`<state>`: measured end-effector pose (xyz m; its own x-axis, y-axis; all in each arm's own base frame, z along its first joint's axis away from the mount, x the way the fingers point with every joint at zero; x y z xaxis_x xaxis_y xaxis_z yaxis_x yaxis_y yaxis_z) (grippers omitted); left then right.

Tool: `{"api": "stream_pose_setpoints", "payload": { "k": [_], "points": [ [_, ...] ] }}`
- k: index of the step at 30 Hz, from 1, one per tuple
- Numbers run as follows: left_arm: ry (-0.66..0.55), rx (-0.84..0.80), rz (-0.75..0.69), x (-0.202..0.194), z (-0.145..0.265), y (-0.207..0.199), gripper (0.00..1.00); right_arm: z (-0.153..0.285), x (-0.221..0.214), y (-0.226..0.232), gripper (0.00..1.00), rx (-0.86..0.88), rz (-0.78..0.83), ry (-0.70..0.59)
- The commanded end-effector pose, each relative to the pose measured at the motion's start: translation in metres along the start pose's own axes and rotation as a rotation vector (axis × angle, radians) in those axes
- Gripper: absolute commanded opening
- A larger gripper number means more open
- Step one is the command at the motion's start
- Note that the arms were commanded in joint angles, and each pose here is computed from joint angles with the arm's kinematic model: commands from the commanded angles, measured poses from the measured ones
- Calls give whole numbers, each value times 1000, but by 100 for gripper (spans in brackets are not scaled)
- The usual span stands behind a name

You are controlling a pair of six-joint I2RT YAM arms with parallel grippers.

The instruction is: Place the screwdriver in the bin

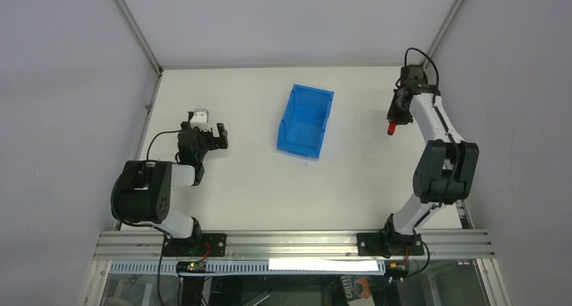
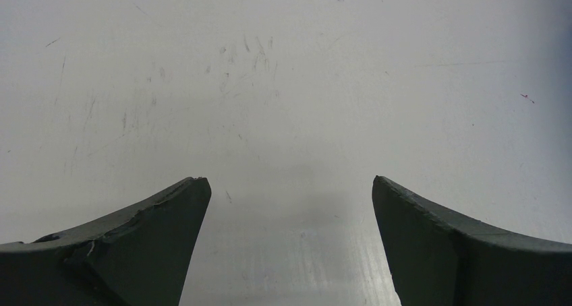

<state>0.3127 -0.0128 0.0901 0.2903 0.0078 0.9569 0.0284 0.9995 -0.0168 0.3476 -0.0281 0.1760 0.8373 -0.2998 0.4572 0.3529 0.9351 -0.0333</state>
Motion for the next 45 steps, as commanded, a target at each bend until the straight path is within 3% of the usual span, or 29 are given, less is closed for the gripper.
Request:
{"api": "stream_pose_setpoints", "payload": {
  "k": [1,10,17,26,40,45],
  "points": [
    [-39,-14,21,9,-1,-1,99,66,10,16,9,120,-59,-109],
    [-40,-13,21,9,-1,-1,99,138,-4,111,10,462,49,-199],
    [-39,-14,21,9,-1,-1,99,157,-25,184,10,608,163,-207],
    [-39,-14,21,9,-1,-1,99,124,-52,243,13,517,220,-231],
    [-39,-14,21,9,-1,-1,99,32,-80,277,26,348,279,-203],
    [-39,-14,21,9,-1,-1,99,11,-91,281,40,305,275,-183]
  ]
}}
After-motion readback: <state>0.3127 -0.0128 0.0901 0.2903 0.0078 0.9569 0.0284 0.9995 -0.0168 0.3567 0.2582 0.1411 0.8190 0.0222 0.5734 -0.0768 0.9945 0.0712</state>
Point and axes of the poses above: each gripper's point midway between its finger pads, its own z axis back along the fingers, its own y axis along the line the jaws close on, x = y × z, the point moved 8 cm from there along z, back along the fingers, and after that the axes turned 1 degree about -z, right-handed, at the moved point
